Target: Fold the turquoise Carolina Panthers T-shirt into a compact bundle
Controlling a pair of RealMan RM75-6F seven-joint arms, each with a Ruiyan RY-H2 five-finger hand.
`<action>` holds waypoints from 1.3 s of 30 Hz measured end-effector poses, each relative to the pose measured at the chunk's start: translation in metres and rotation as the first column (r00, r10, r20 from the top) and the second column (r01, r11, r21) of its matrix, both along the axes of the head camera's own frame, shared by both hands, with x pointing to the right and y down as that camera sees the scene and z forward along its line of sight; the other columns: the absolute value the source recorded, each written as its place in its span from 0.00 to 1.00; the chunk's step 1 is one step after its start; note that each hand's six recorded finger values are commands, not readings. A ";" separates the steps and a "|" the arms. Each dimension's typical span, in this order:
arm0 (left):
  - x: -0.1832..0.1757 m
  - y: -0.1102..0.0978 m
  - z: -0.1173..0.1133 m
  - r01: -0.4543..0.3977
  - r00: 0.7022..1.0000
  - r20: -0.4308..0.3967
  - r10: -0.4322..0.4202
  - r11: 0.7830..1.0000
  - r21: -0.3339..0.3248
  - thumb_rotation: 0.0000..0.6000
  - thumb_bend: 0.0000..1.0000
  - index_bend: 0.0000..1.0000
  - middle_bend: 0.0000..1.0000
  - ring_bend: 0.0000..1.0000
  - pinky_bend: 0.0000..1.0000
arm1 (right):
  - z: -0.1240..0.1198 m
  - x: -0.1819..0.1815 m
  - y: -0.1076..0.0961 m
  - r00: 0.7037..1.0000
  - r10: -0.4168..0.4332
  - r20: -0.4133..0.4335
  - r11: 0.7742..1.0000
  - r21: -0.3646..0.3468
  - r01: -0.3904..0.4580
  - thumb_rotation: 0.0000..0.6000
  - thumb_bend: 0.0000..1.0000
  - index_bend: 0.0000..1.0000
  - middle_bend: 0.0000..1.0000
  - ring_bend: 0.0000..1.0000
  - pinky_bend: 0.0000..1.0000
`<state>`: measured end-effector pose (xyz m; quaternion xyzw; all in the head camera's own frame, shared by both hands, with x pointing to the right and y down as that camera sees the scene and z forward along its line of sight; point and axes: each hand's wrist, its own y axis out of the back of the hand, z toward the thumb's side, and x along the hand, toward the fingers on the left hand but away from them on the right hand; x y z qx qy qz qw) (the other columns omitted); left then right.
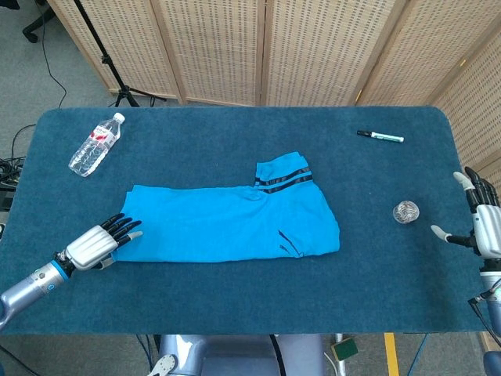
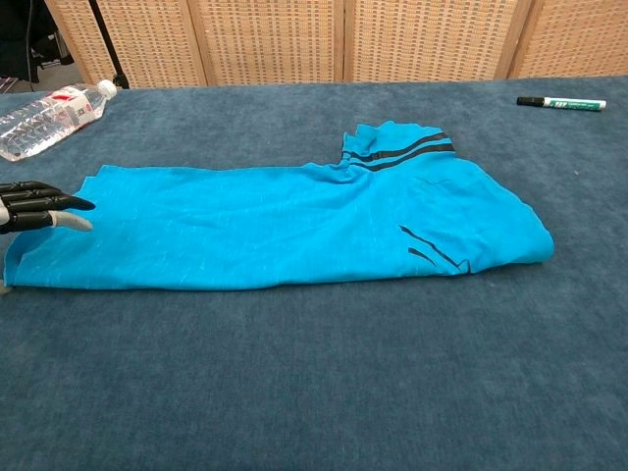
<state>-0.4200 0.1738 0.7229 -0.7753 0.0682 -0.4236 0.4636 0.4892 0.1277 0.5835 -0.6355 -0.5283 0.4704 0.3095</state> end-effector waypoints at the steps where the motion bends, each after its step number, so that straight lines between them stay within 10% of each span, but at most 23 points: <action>1: 0.000 -0.001 0.000 0.005 1.000 0.000 -0.005 1.000 0.001 1.00 0.35 0.00 0.00 0.00 0.00 | 0.000 0.000 0.000 1.000 0.000 0.002 1.000 -0.001 0.000 1.00 0.00 0.00 0.00 0.00 0.00; 31: 0.014 -0.001 0.009 -0.009 1.000 -0.006 0.009 1.000 0.002 1.00 0.39 0.00 0.00 0.00 0.00 | -0.001 0.000 0.000 1.000 -0.002 0.009 1.000 -0.001 0.002 1.00 0.00 0.00 0.00 0.00 0.00; 39: 0.014 0.004 0.009 -0.021 1.000 -0.005 0.021 1.000 -0.010 1.00 0.40 0.27 0.00 0.00 0.00 | 0.000 0.000 0.000 1.000 -0.002 0.008 1.000 -0.003 0.002 1.00 0.00 0.00 0.00 0.00 0.00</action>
